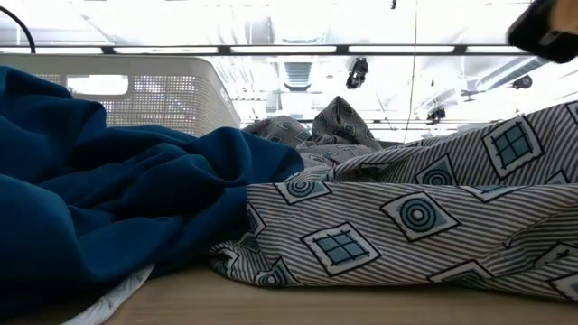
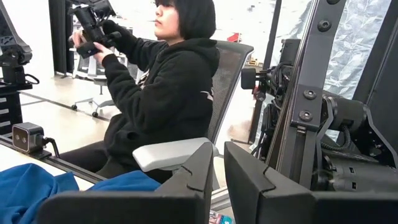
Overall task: Pick & Place Medicine items
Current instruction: Put the orange pill bottle into the transparent bin
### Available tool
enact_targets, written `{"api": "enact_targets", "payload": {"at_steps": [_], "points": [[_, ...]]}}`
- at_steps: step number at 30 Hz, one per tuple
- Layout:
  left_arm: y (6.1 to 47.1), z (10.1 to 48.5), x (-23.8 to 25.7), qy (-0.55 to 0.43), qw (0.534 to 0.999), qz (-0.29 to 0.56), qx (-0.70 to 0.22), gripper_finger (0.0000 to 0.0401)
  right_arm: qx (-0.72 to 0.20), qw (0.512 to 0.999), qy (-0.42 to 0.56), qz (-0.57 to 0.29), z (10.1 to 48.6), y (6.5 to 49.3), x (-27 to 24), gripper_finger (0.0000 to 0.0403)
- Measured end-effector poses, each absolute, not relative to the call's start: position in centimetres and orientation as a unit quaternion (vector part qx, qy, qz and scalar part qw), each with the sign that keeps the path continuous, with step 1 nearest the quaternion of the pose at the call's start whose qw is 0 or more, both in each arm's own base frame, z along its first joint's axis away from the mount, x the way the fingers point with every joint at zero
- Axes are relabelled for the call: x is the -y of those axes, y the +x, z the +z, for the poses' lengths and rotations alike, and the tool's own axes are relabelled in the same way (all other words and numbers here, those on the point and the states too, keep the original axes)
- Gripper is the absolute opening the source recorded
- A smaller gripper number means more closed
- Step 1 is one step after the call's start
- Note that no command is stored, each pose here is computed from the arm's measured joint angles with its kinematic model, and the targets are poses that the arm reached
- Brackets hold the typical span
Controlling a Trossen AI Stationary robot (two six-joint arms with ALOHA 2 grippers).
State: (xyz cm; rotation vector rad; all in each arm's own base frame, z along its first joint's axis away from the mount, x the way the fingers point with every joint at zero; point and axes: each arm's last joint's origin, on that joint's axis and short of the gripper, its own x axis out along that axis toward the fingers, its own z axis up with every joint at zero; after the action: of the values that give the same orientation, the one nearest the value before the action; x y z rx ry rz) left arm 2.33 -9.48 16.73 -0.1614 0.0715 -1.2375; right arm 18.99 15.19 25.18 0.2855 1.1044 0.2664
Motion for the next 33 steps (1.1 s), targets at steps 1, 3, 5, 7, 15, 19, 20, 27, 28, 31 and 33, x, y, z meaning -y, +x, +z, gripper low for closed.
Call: {"api": "enact_targets", "payload": {"at_steps": [1,3,5,7,15,19,20,27,28,31,33], "points": [[2.3,16.7,9.5,-0.076,0.811,-0.579,-0.033,0.0047,-0.522,0.833,0.132,0.132,25.3,18.7,-15.3,0.0196],[2.3,16.7,9.5,-0.075,0.811,-0.579,-0.034,0.0047,-0.524,0.83,0.125,0.141,25.6,17.9,-15.5,0.0196],[2.3,16.7,9.5,-0.076,0.811,-0.579,-0.033,0.0047,-0.526,0.829,0.115,0.15,25.8,17.3,-15.6,0.0195],[2.3,16.7,9.5,-0.075,0.811,-0.579,-0.034,0.0047,-0.52,0.831,0.108,0.166,26.1,16.9,-15.8,0.0194],[2.3,16.7,9.5,-0.076,0.811,-0.579,-0.033,0.0047,-0.52,0.825,0.094,0.202,26.5,15.3,-16.9,0.0195],[2.3,16.7,9.5,-0.075,0.811,-0.579,-0.034,0.0047,-0.525,0.819,0.082,0.216,26.3,14.7,-17.6,0.0195],[2.3,16.7,9.5,-0.075,0.811,-0.579,-0.034,0.0047,-0.525,0.818,0.079,0.22,26.3,14.6,-17.7,0.0195],[2.3,16.7,9.5,-0.076,0.811,-0.579,-0.033,0.0047,-0.519,0.814,0.059,0.255,26.5,13.4,-18.7,0.0202],[2.3,16.7,9.5,-0.076,0.811,-0.579,-0.033,0.0047,-0.515,0.814,0.059,0.262,26.5,13.3,-18.9,0.0203],[2.3,16.7,9.5,-0.076,0.811,-0.579,-0.033,0.0047,-0.498,0.816,0.045,0.291,26.7,13.0,-19.5,0.0207],[2.3,16.7,9.5,-0.076,0.811,-0.579,-0.033,0.0047,-0.493,0.816,0.044,0.298,26.8,12.9,-19.7,0.0208]]}}
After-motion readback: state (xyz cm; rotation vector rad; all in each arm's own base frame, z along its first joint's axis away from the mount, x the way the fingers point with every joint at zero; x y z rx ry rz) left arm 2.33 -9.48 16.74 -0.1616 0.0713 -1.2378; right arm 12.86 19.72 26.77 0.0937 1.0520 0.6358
